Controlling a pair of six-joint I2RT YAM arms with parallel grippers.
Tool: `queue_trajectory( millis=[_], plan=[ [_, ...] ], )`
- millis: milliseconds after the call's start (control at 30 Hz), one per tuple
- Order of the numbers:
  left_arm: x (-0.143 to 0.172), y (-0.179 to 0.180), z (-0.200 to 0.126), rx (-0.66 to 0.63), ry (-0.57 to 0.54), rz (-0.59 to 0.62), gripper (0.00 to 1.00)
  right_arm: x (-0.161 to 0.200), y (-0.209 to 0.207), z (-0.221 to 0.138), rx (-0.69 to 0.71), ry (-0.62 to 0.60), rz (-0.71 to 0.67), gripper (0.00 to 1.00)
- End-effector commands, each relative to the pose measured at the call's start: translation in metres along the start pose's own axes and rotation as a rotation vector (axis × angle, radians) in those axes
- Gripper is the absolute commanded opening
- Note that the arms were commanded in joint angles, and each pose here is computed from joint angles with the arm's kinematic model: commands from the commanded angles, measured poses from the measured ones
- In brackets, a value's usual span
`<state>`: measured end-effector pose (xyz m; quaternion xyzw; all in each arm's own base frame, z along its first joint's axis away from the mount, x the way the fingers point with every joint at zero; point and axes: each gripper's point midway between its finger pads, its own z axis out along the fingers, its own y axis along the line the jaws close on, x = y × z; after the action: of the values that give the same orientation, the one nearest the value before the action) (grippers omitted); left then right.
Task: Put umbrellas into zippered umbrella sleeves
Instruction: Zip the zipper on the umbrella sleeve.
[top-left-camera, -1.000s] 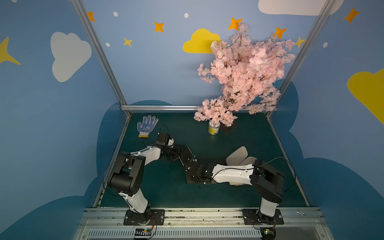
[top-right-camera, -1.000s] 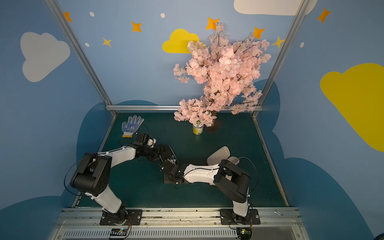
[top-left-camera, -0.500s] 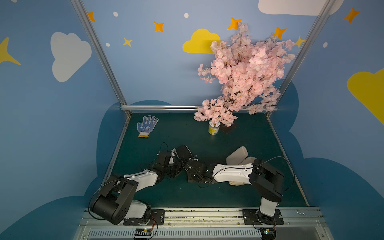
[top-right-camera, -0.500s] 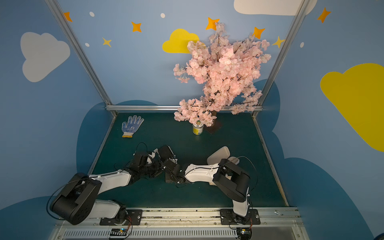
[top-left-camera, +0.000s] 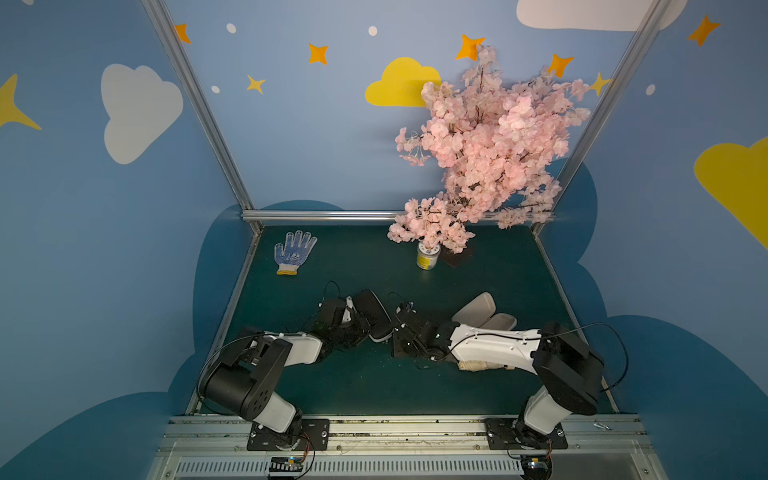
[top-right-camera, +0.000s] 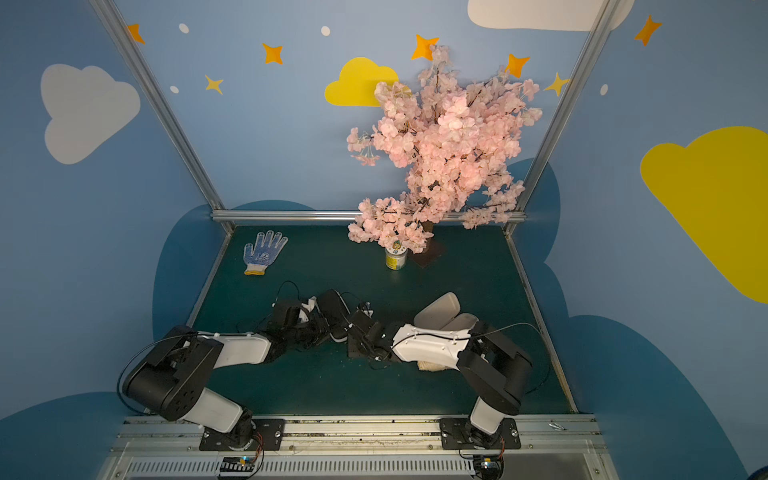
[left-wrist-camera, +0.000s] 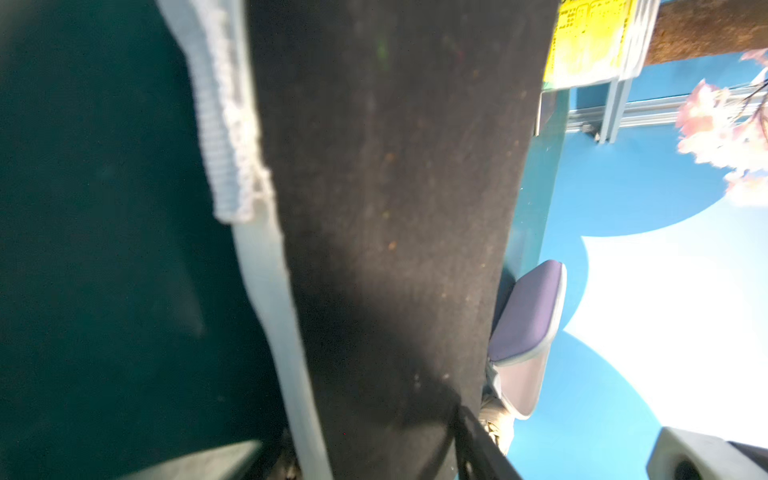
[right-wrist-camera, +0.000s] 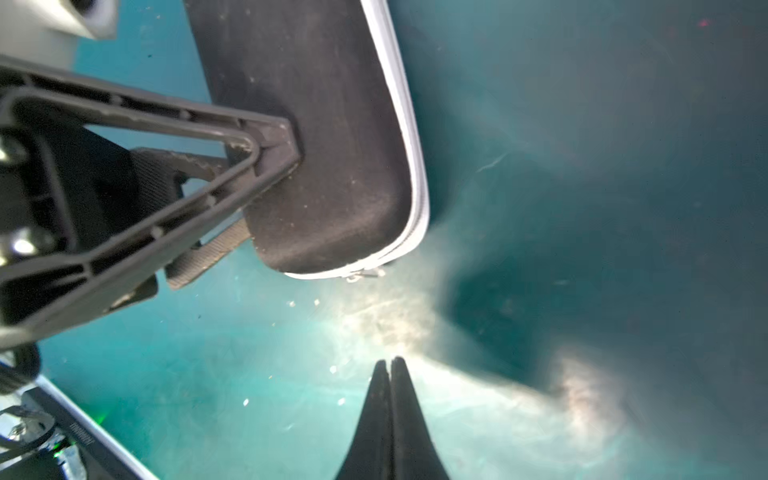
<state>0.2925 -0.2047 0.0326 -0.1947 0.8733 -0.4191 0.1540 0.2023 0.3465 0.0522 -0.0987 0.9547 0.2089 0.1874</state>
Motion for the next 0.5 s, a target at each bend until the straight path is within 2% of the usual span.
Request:
queue_trajectory(
  millis=[0,67,167,233,333,400,467],
  plan=[
    [0.017,0.047,0.000,-0.164,0.067,-0.036,0.53,0.004,-0.010,-0.004,0.011,0.050,-0.061,0.04],
    [0.017,0.048,-0.001,-0.164,0.075,-0.032,0.53,-0.009,-0.005,-0.013,-0.037,0.022,-0.076,0.28],
    [0.016,0.050,-0.004,-0.174,0.102,-0.011,0.52,-0.030,0.002,-0.017,-0.103,-0.010,-0.082,0.51],
    [0.013,0.049,-0.005,-0.173,0.123,0.008,0.51,-0.040,0.005,-0.011,-0.144,0.026,-0.075,0.57],
    [0.013,0.044,-0.004,-0.171,0.190,0.046,0.48,-0.053,0.010,-0.001,-0.232,0.117,-0.060,0.59],
    [0.016,0.040,0.000,-0.169,0.255,0.065,0.46,-0.053,0.009,0.004,-0.235,0.135,-0.035,0.59],
    [0.016,0.041,0.005,-0.181,0.298,0.062,0.43,-0.045,0.007,0.005,-0.207,0.133,-0.080,0.59]
  ],
)
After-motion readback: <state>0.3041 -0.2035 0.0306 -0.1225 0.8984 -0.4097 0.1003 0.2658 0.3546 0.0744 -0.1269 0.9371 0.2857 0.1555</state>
